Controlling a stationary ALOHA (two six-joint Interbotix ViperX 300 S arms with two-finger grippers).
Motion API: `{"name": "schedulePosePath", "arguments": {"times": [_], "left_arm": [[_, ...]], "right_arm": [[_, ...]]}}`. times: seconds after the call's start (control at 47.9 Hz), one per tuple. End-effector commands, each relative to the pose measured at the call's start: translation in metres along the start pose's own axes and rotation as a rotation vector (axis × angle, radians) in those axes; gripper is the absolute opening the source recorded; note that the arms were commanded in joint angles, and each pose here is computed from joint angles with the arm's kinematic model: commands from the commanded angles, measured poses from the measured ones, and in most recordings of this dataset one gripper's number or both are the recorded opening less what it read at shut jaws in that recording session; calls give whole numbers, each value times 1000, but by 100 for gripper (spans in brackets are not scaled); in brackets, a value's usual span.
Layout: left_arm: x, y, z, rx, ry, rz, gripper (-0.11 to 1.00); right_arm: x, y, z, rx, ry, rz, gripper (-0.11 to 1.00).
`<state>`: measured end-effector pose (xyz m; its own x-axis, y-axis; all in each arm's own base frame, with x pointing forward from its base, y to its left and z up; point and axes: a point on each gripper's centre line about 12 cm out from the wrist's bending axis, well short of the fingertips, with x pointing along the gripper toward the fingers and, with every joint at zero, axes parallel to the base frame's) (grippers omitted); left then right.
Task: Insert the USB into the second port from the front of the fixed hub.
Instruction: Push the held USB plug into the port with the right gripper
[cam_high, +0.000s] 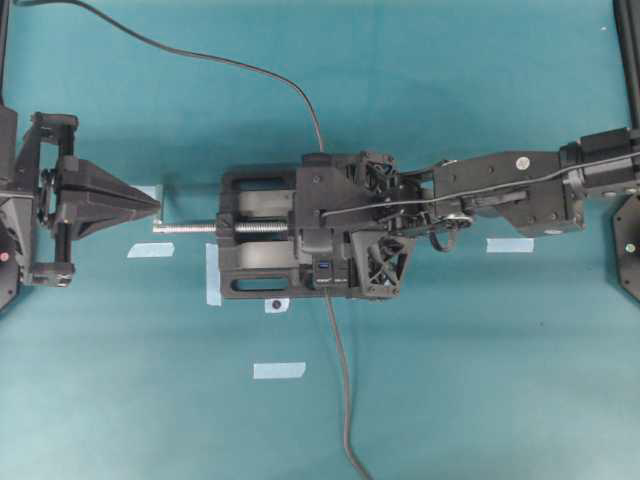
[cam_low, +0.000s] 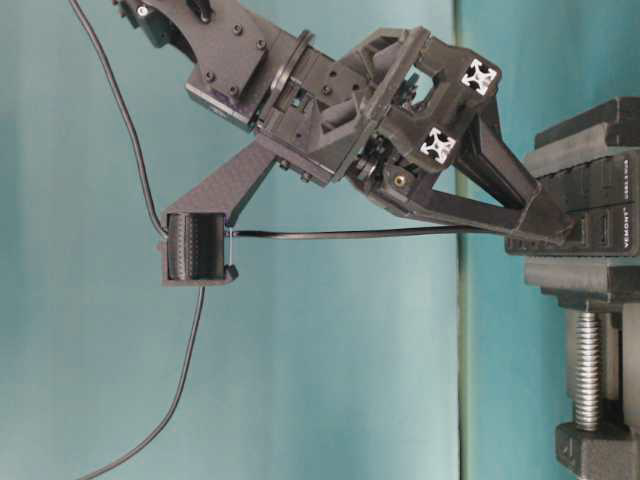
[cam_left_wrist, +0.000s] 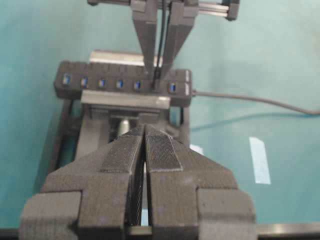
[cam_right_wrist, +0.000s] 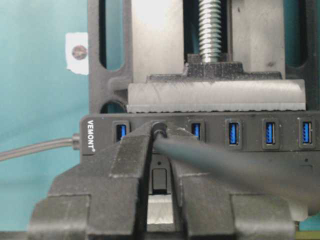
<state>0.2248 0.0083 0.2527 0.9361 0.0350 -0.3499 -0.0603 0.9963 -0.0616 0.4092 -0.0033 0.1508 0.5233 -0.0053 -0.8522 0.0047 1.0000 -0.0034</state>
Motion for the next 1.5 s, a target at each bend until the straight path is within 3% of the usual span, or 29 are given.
{"name": "schedulePosePath", "arguments": {"times": [0.0,0.94,1.148,1.378,1.483], "left_arm": [[0,0,7,0,-23,-1,0],[0,0,7,2,-25,-1,0],[0,0,7,0,-23,-1,0],[0,0,7,0,-23,-1,0],[0,0,7,-1,-23,0,0]], "right_arm": [[1,0,-3,-9,17,-1,9],[-9,-1,10,-9,14,-2,11],[-11,-1,16,-8,-23,-2,24],[-11,0,17,-6,-31,-1,59],[-11,-1,17,-3,-34,-2,69]]}}
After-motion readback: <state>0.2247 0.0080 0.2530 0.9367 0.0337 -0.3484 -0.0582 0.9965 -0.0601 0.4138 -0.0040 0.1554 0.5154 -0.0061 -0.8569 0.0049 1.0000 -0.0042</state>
